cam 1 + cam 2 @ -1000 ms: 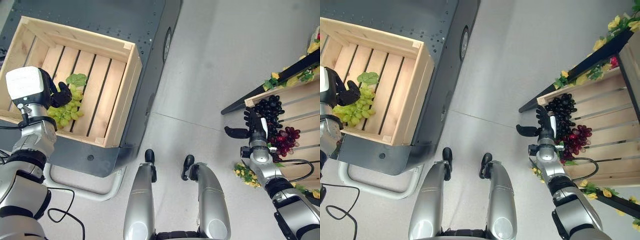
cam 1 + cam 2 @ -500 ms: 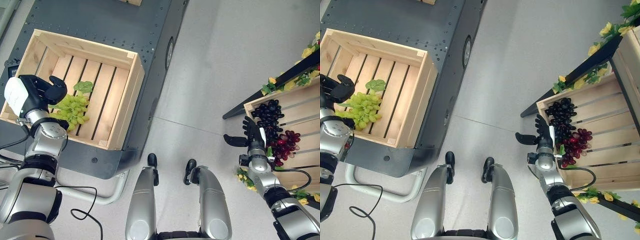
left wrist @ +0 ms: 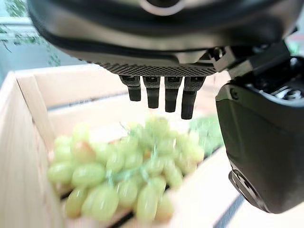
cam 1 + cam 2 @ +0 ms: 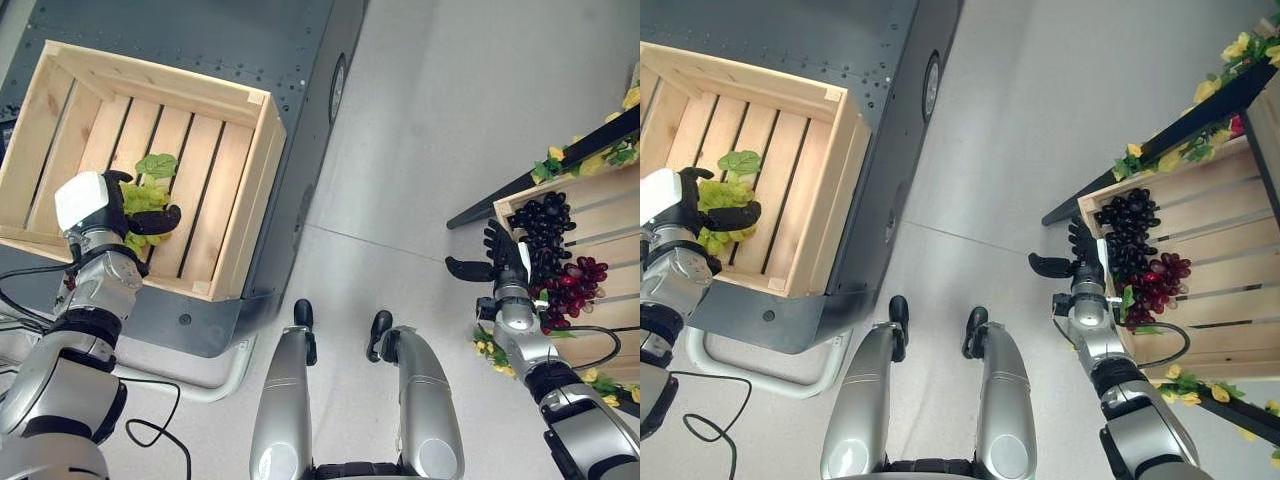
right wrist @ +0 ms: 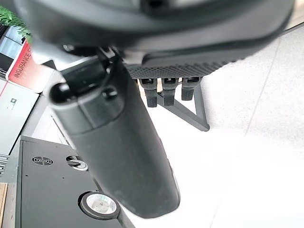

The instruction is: Pick up the fruits from the basket on one side to the basket on the other side

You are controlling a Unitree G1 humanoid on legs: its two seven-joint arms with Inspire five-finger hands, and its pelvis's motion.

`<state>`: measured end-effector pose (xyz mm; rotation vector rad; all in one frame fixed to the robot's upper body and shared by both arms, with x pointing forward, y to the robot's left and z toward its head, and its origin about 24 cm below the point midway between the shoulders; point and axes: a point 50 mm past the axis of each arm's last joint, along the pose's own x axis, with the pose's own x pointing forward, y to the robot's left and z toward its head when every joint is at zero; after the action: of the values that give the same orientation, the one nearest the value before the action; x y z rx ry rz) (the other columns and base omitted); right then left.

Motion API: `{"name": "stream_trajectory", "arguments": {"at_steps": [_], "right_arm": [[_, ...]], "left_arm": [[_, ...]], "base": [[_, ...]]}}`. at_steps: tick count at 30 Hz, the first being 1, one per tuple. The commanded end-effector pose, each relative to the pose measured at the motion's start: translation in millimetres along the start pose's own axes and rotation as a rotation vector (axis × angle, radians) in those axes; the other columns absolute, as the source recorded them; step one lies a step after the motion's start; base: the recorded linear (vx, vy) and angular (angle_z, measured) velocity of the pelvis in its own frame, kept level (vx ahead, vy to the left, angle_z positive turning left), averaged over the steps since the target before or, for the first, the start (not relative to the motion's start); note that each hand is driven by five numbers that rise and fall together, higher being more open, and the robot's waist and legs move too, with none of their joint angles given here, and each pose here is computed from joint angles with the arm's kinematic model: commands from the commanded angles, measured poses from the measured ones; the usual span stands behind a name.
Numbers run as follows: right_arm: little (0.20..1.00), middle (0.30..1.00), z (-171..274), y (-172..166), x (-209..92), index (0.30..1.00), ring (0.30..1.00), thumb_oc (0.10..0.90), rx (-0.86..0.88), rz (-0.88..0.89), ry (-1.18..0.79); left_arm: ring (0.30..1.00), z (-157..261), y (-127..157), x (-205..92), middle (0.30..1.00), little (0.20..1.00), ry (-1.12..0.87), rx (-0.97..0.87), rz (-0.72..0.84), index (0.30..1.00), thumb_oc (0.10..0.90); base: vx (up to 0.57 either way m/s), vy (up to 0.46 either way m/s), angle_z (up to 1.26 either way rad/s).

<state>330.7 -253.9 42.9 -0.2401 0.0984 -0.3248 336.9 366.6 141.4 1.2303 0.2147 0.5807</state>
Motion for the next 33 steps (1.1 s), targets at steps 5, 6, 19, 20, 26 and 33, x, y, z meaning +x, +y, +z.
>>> {"name": "stream_trajectory", "arguments": {"at_steps": [5,6,19,20,26,33], "right_arm": [[0.900,0.900,32,-33,13,0.900,0.900,0.800,-0.014,-0.053,-0.130],[0.900,0.900,32,-33,13,0.900,0.900,0.800,-0.013,-0.051,-0.131],[0.900,0.900,38,-26,17,0.900,0.900,0.800,0.001,-0.022,-0.141],[0.900,0.900,39,-26,18,0.900,0.900,0.800,0.002,-0.022,-0.141],[0.900,0.900,41,-24,20,0.900,0.900,0.800,0.005,-0.015,-0.142],[0.900,0.900,44,-23,22,0.900,0.900,0.800,0.015,-0.017,-0.144]], "left_arm": [[0.900,-13,62,17,0.900,0.900,0.069,0.077,0.179,0.900,0.800],[0.900,-13,62,18,0.900,0.900,0.075,0.081,0.182,0.900,0.800],[0.900,-39,75,16,0.900,0.900,0.300,0.443,0.200,0.900,0.800],[0.900,-41,73,15,0.900,0.900,0.324,0.477,0.179,0.900,0.800],[0.900,-44,71,14,0.900,0.900,0.365,0.549,0.136,0.900,0.800],[0.900,-44,53,13,0.900,0.900,0.426,0.305,-0.008,0.900,0.800]], "base": [[0.00,0.000,0.00],[0.00,0.000,0.00],[0.00,0.000,0.00],[0.00,0.000,0.00],[0.00,0.000,0.00],[0.00,0.000,0.00]]}}
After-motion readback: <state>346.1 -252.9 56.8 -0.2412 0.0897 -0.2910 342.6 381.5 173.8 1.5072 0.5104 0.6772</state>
